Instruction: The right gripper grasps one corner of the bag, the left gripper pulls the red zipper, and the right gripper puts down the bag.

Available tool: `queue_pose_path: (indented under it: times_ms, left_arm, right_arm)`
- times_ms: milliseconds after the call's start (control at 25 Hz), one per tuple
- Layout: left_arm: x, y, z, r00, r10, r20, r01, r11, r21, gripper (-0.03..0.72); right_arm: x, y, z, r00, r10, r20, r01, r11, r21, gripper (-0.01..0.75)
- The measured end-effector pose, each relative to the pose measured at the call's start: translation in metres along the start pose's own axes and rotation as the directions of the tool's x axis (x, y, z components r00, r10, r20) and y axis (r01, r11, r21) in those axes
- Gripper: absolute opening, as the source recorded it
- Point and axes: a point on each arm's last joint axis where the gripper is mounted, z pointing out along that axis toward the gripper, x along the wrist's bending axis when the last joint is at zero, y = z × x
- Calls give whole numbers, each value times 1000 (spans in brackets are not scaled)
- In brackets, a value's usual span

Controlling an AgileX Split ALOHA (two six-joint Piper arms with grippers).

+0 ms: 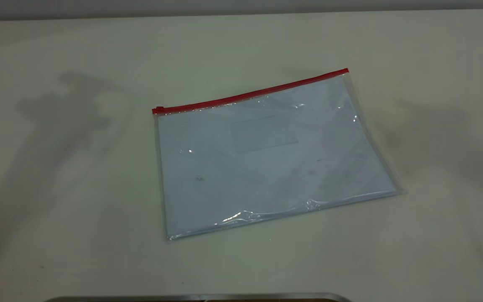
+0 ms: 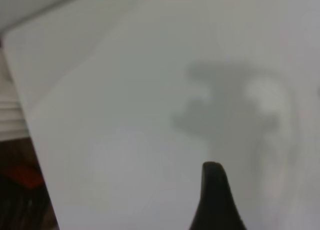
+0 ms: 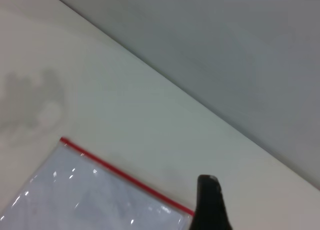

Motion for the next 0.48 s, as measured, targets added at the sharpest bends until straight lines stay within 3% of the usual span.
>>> queue_pose_path:
  times_ms: [200, 480]
  left_arm:
    - [9, -29, -68, 999, -36, 3, 36, 991, -127, 586]
    - [9, -95, -123, 992, -118, 32, 122, 972, -202, 586]
  right_arm:
    - [35, 3, -61, 998, 53, 15, -53, 998, 22, 585]
    - [60, -4, -103, 983, 167, 71, -170, 984, 51, 578]
